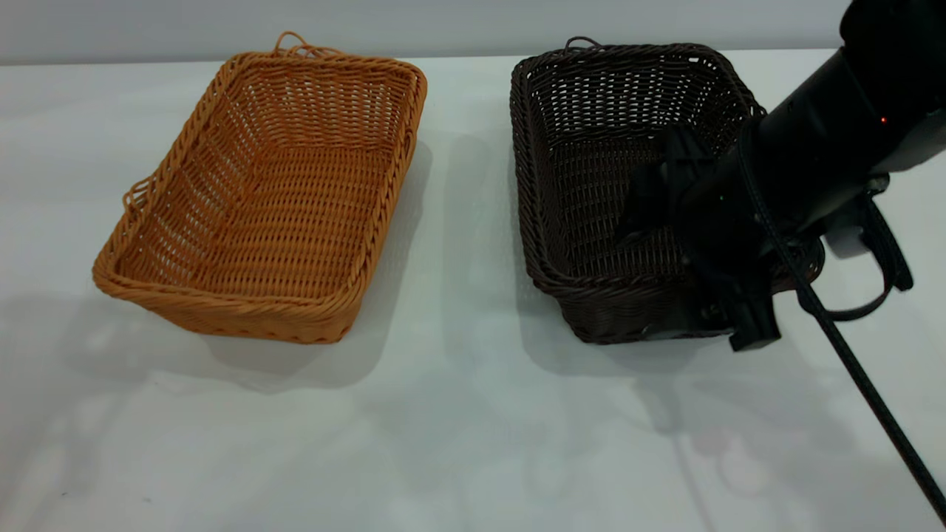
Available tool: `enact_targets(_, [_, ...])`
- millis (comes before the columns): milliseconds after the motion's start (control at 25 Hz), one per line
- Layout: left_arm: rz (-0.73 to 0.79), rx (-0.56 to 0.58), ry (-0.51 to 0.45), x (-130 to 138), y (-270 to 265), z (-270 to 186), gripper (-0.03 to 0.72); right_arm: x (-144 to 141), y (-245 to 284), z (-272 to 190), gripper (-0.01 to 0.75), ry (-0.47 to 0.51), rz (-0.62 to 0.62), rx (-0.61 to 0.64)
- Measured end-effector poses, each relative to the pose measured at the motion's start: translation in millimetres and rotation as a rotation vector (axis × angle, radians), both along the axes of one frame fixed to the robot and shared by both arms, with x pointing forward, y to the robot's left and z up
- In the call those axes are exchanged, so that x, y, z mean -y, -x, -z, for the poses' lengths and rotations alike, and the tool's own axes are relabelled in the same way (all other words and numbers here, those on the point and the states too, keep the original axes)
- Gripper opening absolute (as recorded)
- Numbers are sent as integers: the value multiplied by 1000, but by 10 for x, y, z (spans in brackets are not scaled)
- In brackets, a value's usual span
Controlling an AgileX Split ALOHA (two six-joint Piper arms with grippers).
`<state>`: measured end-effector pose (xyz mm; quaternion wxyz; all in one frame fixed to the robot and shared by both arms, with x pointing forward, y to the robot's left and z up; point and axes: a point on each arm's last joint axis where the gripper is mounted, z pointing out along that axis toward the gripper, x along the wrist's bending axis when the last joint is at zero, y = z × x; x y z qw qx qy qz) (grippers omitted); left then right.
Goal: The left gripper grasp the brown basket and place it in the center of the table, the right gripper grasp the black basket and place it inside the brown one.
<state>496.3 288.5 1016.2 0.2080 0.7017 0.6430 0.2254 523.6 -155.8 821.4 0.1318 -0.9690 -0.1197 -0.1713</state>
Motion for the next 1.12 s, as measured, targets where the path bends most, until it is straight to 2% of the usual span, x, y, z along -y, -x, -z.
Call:
enact_targets(160, [-4, -27, 0, 13, -218, 33, 533, 57, -25, 13, 592, 60, 37, 11])
enact_targets(280, [-4, -70, -3, 28, -462, 164, 533, 63, -26, 14, 592, 65, 40, 12])
enact_targets(680, [-6, -277, -10, 80, -1173, 1101, 533, 63, -26, 14, 592, 65, 41, 12])
enact_targets(960, [40, -305, -1, 320, -1318, 1576, 533, 61, -26, 14, 592, 70, 20, 17])
enact_targets(1120, [47, -297, 3, 357, -1342, 1775, 532, 61, -26, 14, 591, 71, 17, 18])
